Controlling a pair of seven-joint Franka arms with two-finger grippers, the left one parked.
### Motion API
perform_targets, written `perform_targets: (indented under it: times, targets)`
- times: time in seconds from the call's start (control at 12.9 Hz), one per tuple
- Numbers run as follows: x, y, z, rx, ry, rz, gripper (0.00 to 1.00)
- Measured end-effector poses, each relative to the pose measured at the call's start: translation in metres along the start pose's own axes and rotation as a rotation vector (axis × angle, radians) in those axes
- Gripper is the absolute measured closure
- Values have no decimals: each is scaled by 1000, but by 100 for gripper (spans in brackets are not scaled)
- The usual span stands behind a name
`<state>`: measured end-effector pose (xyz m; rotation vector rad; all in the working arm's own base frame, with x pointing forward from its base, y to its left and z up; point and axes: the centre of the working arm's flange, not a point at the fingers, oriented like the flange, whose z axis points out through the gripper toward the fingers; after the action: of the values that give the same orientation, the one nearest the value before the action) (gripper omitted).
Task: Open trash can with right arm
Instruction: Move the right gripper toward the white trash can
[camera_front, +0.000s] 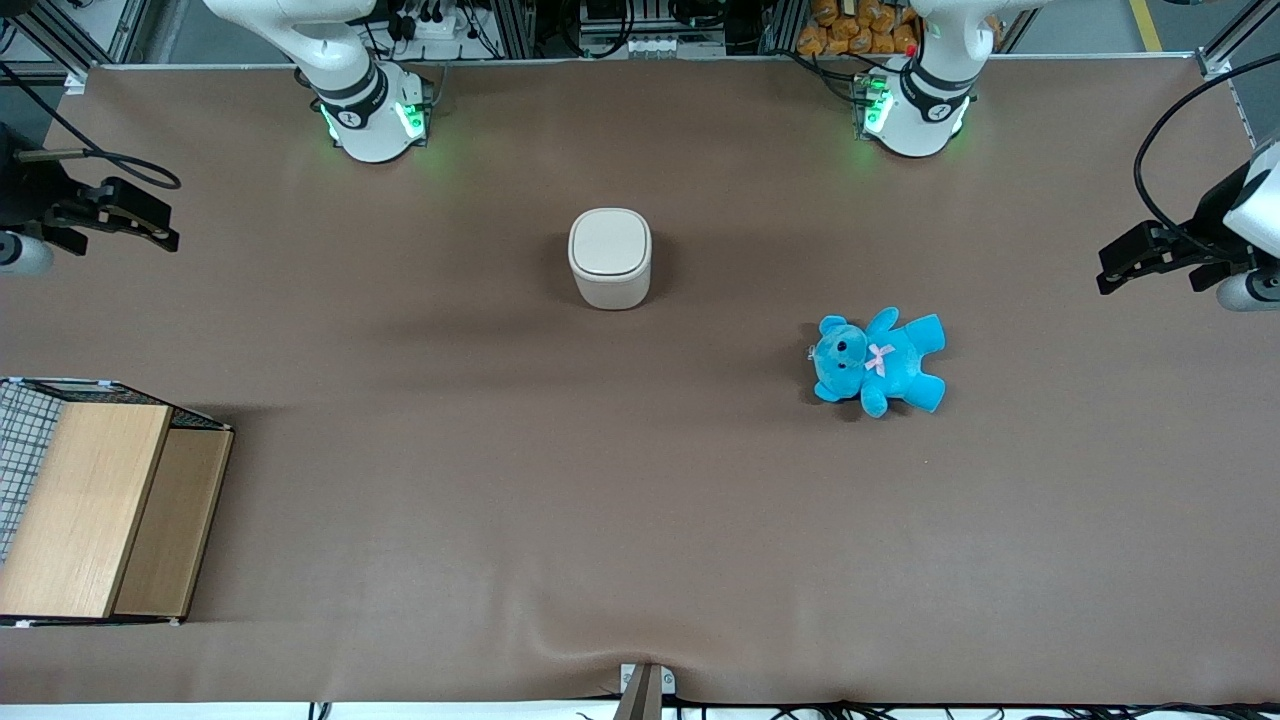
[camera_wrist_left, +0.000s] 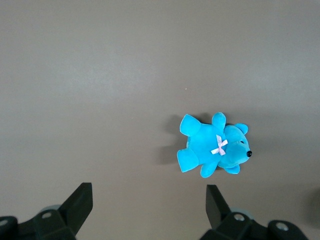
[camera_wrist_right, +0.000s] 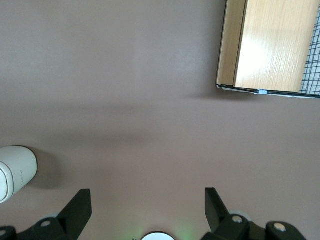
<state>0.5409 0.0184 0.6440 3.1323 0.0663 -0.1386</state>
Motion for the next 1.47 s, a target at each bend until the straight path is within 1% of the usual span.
perform_targets:
  times: [0.16, 0.23, 0.54, 0.93, 1.01, 1.16, 1.4, 1.47]
  targets:
    - [0, -13, 2, -1, -10, -8, 0]
    - [0, -21, 6, 4, -26, -17, 0]
    - [12, -51, 28, 67, -84, 2, 0]
    - [10, -142, 52, 52, -143, 71, 0]
    - [8, -161, 58, 50, -159, 85, 10]
    - [5, -195, 74, 41, -186, 126, 35]
    - [1, -235, 109, 36, -194, 139, 71]
    - [-1, -245, 120, 37, -194, 132, 81]
